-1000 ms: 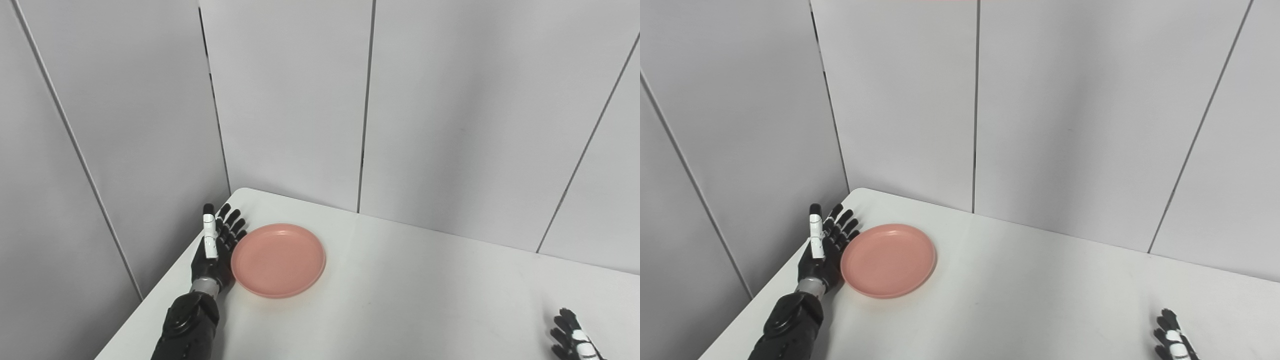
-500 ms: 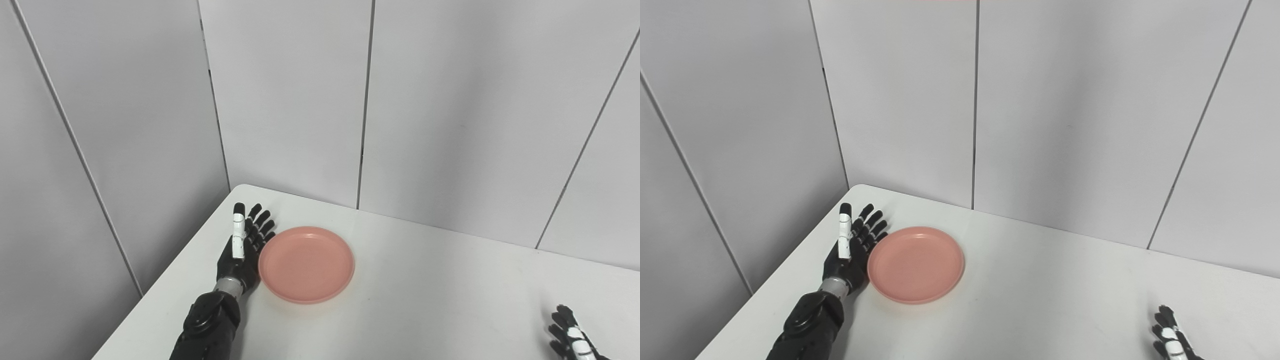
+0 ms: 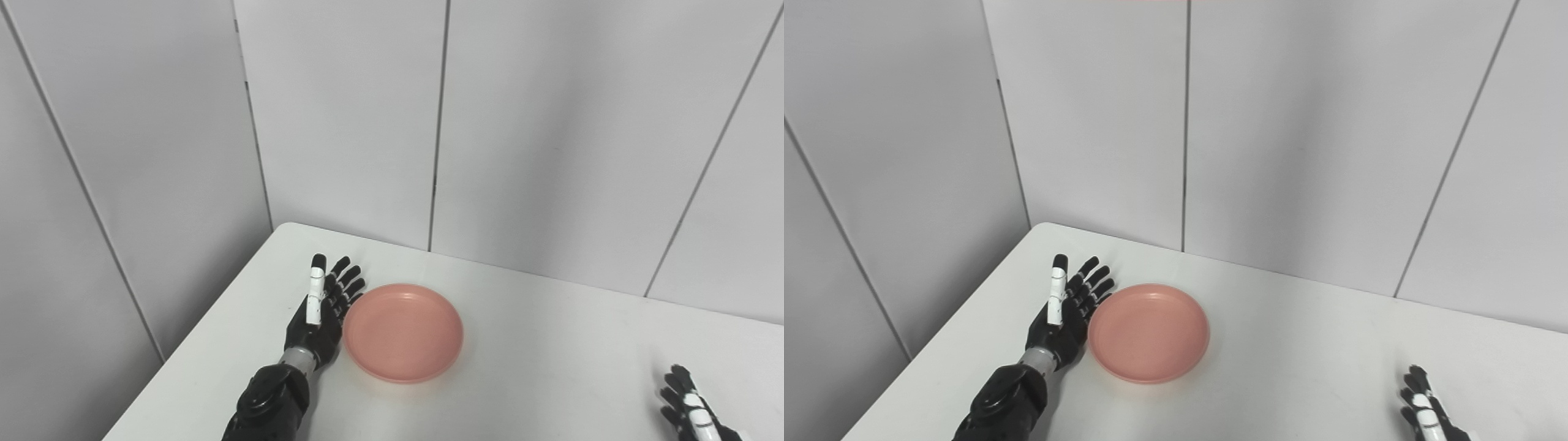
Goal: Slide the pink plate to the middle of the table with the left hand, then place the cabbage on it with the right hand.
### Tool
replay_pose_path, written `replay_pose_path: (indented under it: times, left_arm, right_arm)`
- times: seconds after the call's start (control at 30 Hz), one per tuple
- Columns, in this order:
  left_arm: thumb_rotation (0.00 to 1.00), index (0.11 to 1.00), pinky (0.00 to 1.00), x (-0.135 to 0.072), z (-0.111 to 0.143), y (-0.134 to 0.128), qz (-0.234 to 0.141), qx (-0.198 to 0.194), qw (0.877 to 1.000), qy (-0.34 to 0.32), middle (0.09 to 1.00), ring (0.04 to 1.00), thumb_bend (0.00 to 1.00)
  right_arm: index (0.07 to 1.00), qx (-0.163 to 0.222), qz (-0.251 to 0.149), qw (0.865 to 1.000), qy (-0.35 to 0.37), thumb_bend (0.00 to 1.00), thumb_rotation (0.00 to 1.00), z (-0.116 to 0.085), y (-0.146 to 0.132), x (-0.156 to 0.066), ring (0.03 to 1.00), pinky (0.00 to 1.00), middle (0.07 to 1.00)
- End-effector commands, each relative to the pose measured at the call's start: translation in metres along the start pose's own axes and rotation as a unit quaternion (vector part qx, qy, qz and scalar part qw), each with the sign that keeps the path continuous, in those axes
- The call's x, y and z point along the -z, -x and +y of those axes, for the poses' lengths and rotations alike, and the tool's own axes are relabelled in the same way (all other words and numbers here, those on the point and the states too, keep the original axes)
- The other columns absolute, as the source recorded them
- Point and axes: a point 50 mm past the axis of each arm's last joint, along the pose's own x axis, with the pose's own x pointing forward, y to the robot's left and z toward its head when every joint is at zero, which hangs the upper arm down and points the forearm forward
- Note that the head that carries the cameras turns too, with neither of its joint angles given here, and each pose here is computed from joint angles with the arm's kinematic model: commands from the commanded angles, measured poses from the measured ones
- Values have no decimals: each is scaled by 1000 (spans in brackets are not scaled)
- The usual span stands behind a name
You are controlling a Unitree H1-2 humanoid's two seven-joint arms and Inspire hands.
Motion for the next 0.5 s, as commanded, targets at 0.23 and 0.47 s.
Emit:
replay_pose_path:
  times: [0.23, 0.47]
  left_arm:
    - [970, 939, 950, 10, -30, 6, 27, 51, 998, -1, 943, 940, 871]
    - [977, 941, 947, 18, -52, 9, 42, 73, 996, -18, 947, 949, 893]
  right_arm:
    - [1000, 4, -16, 1000, 8, 316, 1000, 5, -5, -1, 975, 1000, 977]
    - [1000, 7, -11, 1000, 11, 324, 1000, 8, -5, -2, 972, 1000, 976]
